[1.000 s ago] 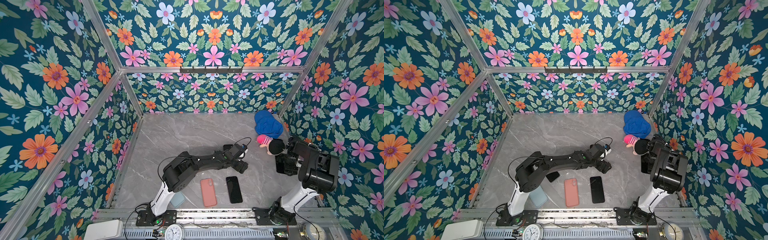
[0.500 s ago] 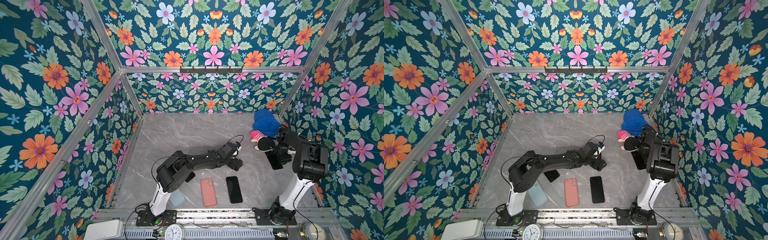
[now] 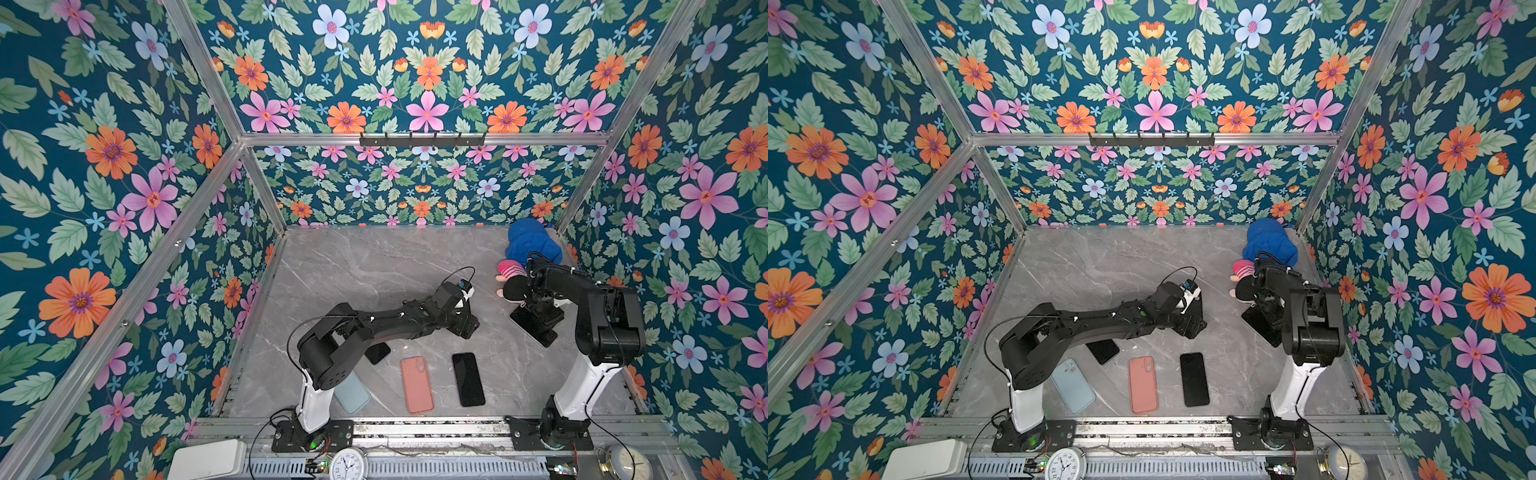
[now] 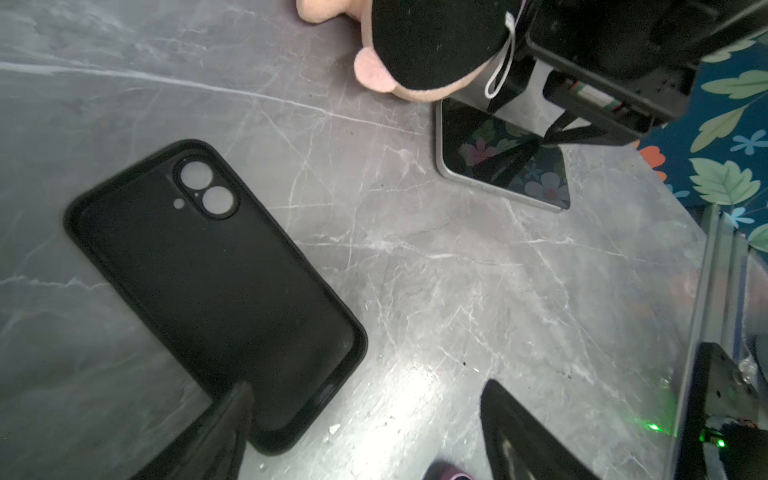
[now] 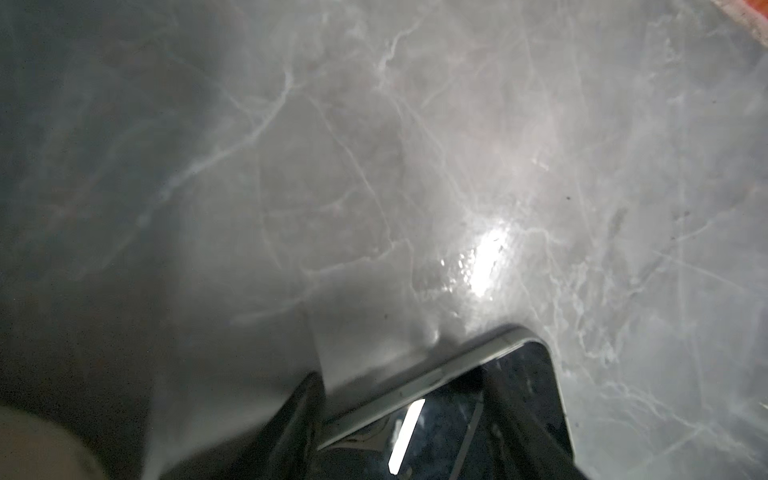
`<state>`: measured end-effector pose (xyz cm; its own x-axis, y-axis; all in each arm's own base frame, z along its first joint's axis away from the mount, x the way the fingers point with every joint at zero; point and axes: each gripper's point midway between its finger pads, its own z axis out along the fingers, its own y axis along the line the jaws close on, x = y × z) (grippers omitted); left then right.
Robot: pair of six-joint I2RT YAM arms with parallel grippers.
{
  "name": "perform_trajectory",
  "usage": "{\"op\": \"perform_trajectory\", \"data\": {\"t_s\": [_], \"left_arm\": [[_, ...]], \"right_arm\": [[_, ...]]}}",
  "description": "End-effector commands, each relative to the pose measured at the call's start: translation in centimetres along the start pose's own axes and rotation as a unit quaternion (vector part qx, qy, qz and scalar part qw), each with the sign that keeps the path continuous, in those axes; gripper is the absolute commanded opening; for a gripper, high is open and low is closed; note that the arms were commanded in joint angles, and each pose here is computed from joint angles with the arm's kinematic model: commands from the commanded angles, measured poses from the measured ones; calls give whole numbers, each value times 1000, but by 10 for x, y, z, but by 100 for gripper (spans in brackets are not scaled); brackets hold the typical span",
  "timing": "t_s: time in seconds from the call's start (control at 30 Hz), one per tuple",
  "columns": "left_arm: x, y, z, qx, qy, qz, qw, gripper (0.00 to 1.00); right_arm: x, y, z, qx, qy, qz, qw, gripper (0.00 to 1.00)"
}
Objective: Put the phone into the phone case
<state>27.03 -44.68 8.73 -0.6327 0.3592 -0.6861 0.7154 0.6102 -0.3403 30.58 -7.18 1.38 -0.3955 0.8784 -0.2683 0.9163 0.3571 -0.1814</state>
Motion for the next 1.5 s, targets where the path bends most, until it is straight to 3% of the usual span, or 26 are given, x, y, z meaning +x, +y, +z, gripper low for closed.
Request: {"op": "perform_trajectory", "data": {"t_s": [0.0, 0.33, 0.63, 1.0, 1.17, 1.33, 1.47], "left_arm": [[-11, -6, -3, 13, -19, 4, 1000, 87], [-16, -7, -3, 15, -26, 0, 1000, 87], [-3, -7, -6, 22, -13, -4, 1000, 87], [14, -1, -13, 16, -8, -5, 1000, 88], [17, -1, -15, 17, -4, 0, 1000, 87], [21, -3, -15, 23, 3, 9, 1000, 87], [22, -5, -17, 29, 5, 14, 999, 88]], "right_arm": [[42, -29, 3, 42, 95, -33, 994, 61], [70, -18, -5, 11, 144, -67, 987, 61], [108, -27, -7, -1, 174, -61, 983, 62], [149, -14, -19, -2, 168, -85, 982, 62], [138, -18, -37, -12, 133, -96, 986, 63], [123, -29, -56, -66, 93, -127, 985, 84], [127, -35, -61, -94, 97, -151, 979, 89]]}}
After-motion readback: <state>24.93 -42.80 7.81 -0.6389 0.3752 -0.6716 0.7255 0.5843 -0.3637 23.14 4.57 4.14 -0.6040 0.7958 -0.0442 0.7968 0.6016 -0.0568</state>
